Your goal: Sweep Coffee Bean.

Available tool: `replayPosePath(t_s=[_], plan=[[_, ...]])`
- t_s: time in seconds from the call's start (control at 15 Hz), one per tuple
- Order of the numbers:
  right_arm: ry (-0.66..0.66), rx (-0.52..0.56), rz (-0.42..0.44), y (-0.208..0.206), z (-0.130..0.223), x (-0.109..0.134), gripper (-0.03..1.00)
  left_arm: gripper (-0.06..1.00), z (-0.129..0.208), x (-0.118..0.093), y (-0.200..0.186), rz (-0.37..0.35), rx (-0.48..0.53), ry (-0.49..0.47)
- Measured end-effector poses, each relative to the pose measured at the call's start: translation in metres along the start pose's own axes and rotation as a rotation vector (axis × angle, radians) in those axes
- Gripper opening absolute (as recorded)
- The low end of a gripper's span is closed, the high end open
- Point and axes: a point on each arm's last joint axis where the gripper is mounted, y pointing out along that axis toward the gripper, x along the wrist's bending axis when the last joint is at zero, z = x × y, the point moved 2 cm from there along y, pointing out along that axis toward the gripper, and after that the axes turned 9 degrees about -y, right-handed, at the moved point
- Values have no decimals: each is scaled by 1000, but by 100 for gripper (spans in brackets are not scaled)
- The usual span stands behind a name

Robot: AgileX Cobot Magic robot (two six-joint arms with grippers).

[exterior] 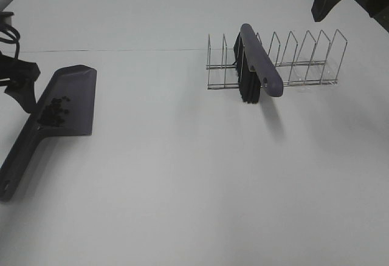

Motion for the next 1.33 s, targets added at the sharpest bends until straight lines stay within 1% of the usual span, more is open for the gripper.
replayPosePath(t_s=[0.07, 0.13, 0.2, 0.27, 0.33, 0.4, 0.47, 0.6, 0.67, 0.8, 0.93, 1.0, 1.2, 1.33], plan=[[14, 6, 5, 3, 0, -5, 65, 81, 2, 0, -9, 3, -15, 9], [45, 13, 12, 6, 0, -17, 65, 81, 5, 0, -27, 13, -47, 22], [84, 26, 40, 8, 3, -41, 65, 81, 14, 0, -63, 32, -130, 34], [80, 46, 56, 8, 6, -53, 65, 81, 19, 0, -82, 42, -180, 36], [65, 61, 64, 8, 8, -56, 65, 81, 22, 1, -90, 45, -202, 37], [19, 95, 72, 7, 12, -57, 65, 81, 27, 2, -103, 44, -230, 40], [-20, 126, 66, 7, 15, -57, 65, 81, 33, 4, -113, 36, -245, 37], [-33, 139, 29, 7, 17, -53, 65, 81, 43, 9, -129, 13, -272, 18], [-27, 138, 12, 7, 17, -51, 65, 81, 49, 11, -133, 9, -281, 18], [-15, 140, -33, 8, 21, -45, 65, 81, 71, 15, -133, 11, -286, 9], [-8, 161, -53, 4, 39, -40, 65, 81, 95, 20, -125, 16, -268, -9], [-8, 167, -55, 2, 46, -39, 65, 81, 102, 21, -121, 18, -264, -19], [-5, 163, -57, -8, 89, -31, 65, 81, 143, 30, -101, 26, -249, -106], [-3, 174, -58, -7, 120, -26, 65, 81, 168, 35, -93, 30, -259, -127]])
